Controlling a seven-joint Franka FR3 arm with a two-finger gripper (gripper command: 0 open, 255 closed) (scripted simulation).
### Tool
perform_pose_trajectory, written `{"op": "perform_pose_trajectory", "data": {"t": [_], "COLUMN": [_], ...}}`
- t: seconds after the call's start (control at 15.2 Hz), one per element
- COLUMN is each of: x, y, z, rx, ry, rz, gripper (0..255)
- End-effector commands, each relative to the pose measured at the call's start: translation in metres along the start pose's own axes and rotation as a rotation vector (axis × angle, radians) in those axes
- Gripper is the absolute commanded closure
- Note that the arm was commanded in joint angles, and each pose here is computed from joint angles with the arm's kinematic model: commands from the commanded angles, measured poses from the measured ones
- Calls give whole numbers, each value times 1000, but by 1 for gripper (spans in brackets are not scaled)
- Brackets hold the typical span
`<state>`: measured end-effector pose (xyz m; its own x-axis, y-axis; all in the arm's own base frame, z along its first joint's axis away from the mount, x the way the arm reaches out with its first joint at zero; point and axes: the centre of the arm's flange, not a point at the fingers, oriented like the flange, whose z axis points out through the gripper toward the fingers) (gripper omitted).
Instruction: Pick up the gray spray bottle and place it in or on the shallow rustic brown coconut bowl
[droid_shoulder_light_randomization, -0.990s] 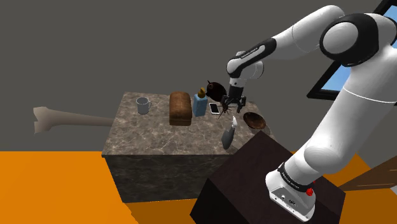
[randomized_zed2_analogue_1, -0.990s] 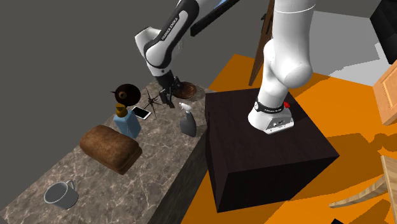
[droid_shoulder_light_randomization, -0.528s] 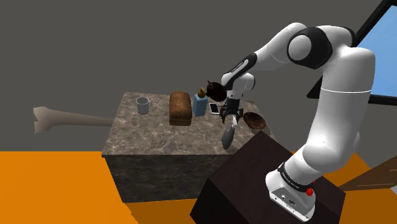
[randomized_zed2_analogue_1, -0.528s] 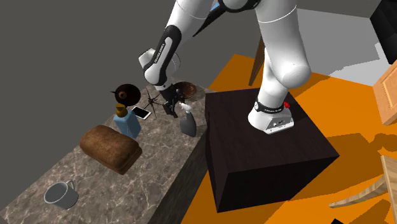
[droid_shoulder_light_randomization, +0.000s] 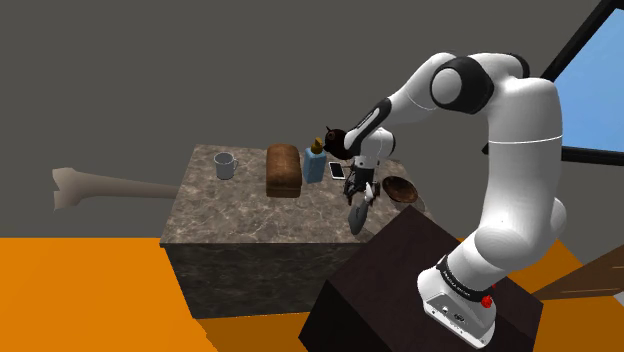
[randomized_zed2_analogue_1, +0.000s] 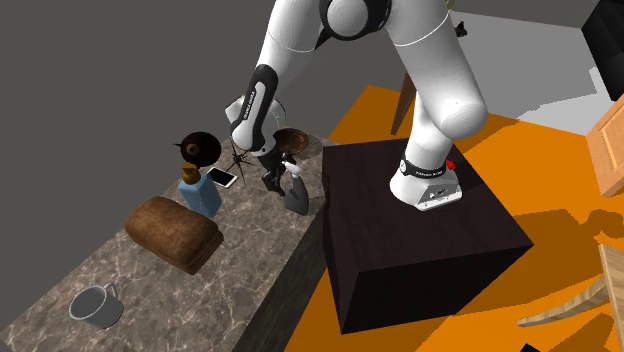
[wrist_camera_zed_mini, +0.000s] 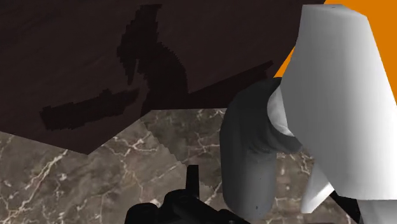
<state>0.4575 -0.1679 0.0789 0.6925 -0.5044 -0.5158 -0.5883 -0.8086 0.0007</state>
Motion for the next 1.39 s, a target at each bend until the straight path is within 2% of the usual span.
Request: {"op": "perform_pose_trajectory", "data": {"t": [0.0,0.07,0.59,0.66,1.32], "x": [0,0,0,0,-2], "y": [1,1,1,1,1], "z": [11,20,19,19,15], "rx": [0,0,0,0,0], "ry": [0,0,0,0,0], "rz": [0,0,0,0,0], "gripper": [0,0,0,255,255]}}
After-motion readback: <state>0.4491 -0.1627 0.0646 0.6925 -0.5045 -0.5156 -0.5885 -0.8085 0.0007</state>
